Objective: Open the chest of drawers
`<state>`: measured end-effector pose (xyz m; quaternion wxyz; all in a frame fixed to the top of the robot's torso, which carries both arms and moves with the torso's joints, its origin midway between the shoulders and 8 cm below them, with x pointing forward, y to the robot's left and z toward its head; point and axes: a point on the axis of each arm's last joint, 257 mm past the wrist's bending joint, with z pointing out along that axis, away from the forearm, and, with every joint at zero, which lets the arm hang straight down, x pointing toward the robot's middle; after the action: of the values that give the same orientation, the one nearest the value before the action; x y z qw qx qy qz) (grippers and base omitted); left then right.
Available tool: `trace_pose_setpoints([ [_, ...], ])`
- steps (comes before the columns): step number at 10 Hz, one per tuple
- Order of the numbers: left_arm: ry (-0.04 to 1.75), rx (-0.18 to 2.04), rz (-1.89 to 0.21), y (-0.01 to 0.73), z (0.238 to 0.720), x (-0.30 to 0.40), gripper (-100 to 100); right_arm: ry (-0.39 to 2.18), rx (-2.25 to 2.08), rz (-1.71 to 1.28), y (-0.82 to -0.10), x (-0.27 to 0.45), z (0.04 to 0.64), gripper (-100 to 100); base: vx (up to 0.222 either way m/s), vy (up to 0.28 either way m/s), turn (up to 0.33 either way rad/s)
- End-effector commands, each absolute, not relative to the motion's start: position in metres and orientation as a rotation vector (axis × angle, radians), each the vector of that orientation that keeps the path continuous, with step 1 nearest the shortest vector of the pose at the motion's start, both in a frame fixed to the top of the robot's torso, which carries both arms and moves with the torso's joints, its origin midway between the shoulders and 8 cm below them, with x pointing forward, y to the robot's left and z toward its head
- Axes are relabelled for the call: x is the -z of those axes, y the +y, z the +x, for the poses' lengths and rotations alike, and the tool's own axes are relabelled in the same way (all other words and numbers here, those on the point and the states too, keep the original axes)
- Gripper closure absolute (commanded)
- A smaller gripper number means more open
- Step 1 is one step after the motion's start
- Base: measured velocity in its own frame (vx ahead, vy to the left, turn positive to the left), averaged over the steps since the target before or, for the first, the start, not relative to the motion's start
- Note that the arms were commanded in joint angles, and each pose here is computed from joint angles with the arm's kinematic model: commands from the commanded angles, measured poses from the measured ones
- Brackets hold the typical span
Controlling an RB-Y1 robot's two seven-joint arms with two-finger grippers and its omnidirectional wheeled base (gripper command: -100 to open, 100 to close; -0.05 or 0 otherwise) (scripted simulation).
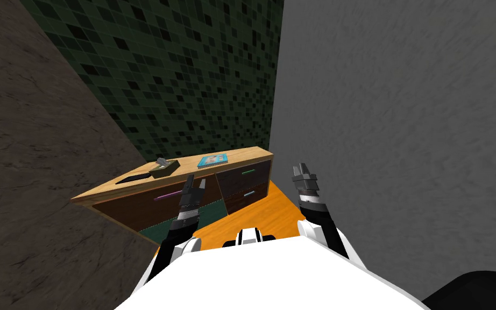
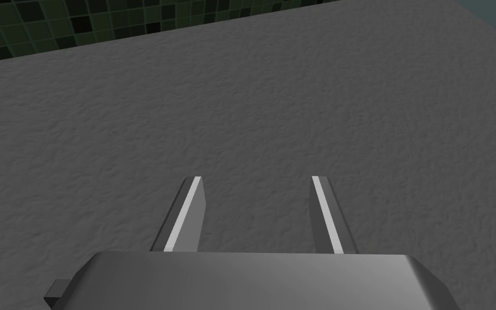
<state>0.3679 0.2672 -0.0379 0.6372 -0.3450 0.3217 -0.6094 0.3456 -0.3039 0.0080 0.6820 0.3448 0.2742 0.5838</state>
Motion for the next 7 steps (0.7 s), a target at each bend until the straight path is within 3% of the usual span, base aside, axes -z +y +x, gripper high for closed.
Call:
trace_pose_setpoints([
  [1,0.771,1.384,-0.807,0.271,0.375,0.057,-100,0.615,-1.31,0.774,-0.304,-0.008,0.346,0,0.078,-0.097,0.023],
  [7,0.825,1.359,-0.892,0.284,0.392,0.107,-100,0.615,-1.31,0.774,-0.304,-0.008,0.346,0,0.078,-0.095,0.025],
])
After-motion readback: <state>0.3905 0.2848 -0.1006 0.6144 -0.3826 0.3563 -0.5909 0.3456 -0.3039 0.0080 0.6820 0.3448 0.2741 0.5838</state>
